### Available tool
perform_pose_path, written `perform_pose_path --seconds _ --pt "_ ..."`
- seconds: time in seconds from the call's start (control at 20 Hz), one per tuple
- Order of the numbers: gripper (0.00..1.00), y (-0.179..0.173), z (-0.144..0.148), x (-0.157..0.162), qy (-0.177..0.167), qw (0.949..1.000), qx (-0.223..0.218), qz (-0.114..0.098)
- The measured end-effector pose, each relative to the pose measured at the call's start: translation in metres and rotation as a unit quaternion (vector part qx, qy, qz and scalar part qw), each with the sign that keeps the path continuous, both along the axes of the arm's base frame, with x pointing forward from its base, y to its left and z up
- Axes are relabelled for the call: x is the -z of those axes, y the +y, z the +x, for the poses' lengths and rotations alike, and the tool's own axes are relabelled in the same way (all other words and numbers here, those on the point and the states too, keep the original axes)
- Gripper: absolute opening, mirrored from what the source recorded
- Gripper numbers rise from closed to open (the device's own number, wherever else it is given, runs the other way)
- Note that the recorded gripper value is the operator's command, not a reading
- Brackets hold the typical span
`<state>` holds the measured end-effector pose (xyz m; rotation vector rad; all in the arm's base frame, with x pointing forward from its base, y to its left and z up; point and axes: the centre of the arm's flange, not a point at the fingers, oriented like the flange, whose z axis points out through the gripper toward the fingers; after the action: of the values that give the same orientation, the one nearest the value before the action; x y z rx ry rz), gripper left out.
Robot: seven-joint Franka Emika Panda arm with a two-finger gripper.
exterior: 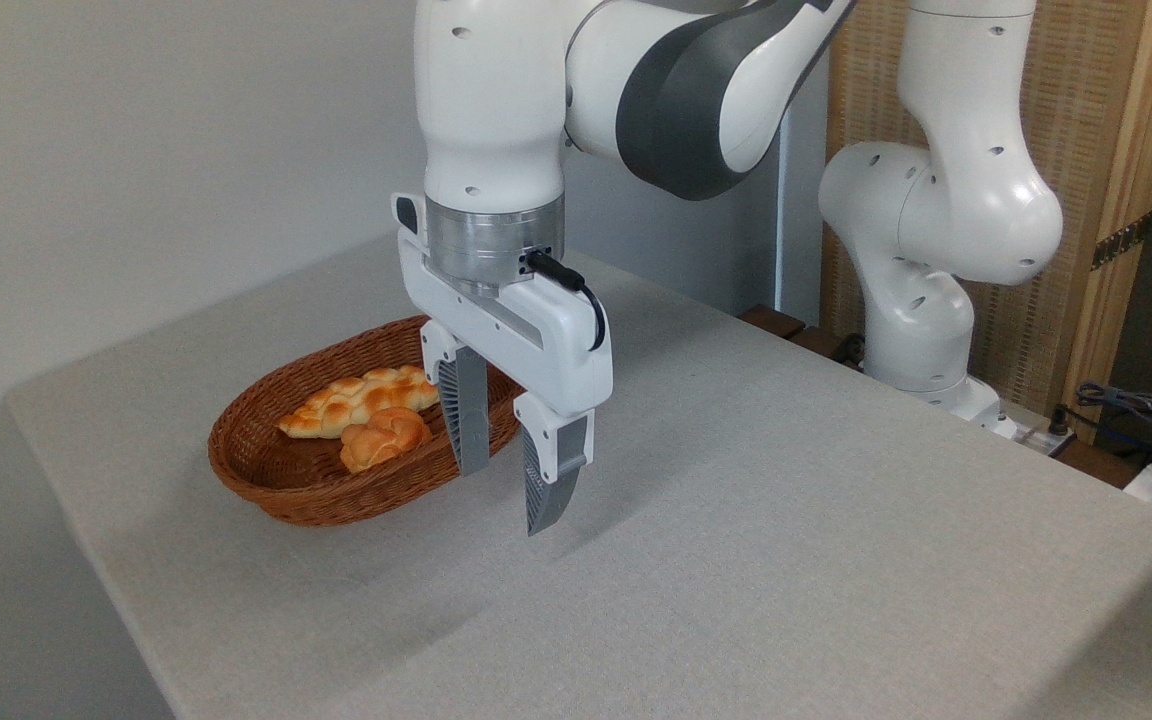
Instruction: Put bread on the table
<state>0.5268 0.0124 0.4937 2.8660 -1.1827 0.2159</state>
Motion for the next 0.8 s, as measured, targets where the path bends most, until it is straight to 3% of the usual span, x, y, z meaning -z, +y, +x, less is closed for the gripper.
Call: perform_pose_path --seconds 0.8 --pt "1.00 0.0061 0.0003 -0.0017 -0.002 1.0000 -0.005 -0.001"
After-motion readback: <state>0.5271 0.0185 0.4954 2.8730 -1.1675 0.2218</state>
